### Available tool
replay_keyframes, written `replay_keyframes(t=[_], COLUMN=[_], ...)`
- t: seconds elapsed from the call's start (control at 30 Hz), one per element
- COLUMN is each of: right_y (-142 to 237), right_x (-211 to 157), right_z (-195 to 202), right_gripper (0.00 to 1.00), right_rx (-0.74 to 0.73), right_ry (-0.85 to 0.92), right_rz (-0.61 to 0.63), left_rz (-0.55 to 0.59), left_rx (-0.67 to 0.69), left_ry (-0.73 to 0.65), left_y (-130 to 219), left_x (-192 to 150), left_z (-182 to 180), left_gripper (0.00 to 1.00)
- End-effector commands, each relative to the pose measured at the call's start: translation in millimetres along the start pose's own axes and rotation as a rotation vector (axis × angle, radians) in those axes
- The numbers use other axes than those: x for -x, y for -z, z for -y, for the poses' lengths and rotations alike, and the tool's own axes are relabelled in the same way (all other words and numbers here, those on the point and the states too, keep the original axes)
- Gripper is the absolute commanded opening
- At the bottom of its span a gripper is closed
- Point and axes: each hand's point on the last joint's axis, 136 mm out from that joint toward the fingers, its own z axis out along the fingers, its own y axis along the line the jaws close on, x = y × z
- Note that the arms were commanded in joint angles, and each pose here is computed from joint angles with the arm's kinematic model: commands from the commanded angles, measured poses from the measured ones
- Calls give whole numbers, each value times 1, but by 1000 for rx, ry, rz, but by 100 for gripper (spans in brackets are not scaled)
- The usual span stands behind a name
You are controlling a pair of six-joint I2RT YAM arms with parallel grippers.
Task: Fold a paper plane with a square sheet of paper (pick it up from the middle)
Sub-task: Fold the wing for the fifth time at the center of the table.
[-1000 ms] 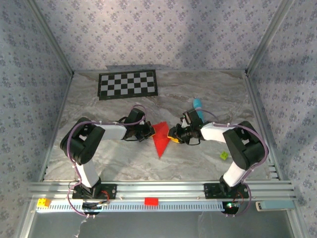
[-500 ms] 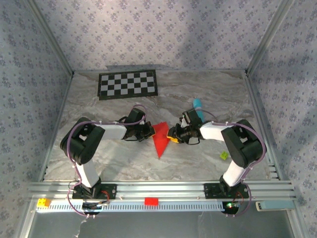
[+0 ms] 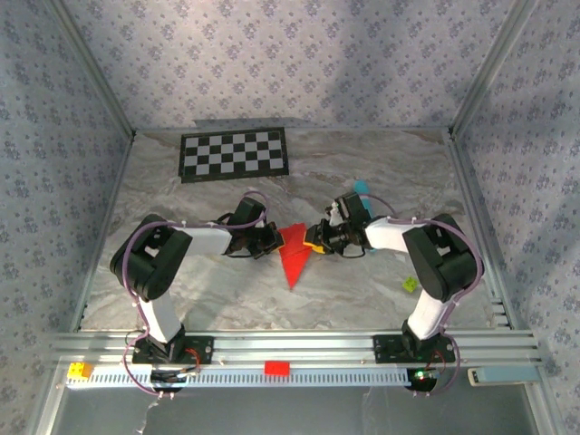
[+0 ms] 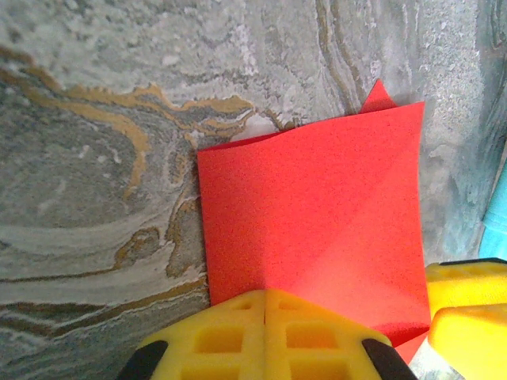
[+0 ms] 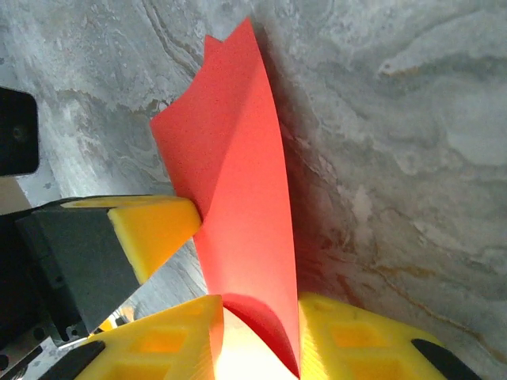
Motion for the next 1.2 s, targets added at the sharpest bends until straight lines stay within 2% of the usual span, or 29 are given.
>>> replay_keyframes(t=[0.0,0.87,1.17], right_y=[-2,-12,-12], right_x=[1,-1,-1], right_z=[-6,-8,-5], right_gripper=[29,27,19], right_rx=[32,80,66], right_ry=[36,116,141], right_rz=[-38,-166,-185], left_rz=[-55,-57,-53], left_rx=[73,70,62], left_ry=[13,12,9], left_y=[-5,-5,-4], left_x=[-12,-11,-10], left_z=[-19,-17,-15], left_gripper=[0,0,0])
